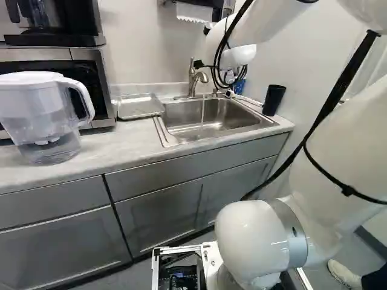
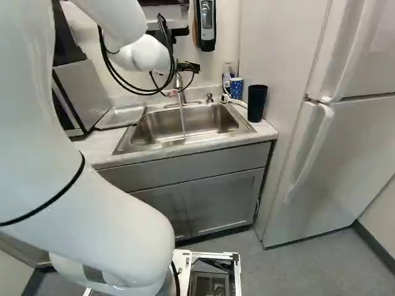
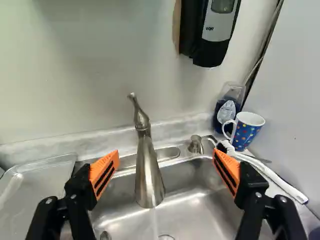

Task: Rinse the cup and place it in the tray

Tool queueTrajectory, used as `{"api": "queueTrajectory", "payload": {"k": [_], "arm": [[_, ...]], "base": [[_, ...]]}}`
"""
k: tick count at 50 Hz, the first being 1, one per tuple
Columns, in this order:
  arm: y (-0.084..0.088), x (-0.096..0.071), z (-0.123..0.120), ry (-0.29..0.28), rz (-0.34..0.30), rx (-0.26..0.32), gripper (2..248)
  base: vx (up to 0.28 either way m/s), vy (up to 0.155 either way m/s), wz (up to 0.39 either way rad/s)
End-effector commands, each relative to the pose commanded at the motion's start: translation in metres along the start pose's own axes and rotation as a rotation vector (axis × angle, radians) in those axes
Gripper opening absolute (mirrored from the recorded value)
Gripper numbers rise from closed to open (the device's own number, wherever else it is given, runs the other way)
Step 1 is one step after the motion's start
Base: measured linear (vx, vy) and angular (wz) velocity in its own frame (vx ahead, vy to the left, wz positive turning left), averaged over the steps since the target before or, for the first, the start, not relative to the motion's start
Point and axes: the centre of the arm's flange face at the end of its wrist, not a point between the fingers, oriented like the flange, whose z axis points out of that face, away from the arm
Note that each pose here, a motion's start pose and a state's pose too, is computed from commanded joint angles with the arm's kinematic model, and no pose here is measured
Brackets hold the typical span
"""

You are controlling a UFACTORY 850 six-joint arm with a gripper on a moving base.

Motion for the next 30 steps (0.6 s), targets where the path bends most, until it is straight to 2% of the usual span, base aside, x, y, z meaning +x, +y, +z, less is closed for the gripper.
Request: {"api": "queueTrajectory", "payload": {"k": [9, 30], "arm": [[-0.002, -0.007, -0.004, -0.068, -0.001, 0.003, 247], [-0.002, -0.027, -0.007, -0.284, -0.002, 0.003, 247]], "base": [[0.000, 0.000, 0.000], [0.000, 0.000, 0.000]]}}
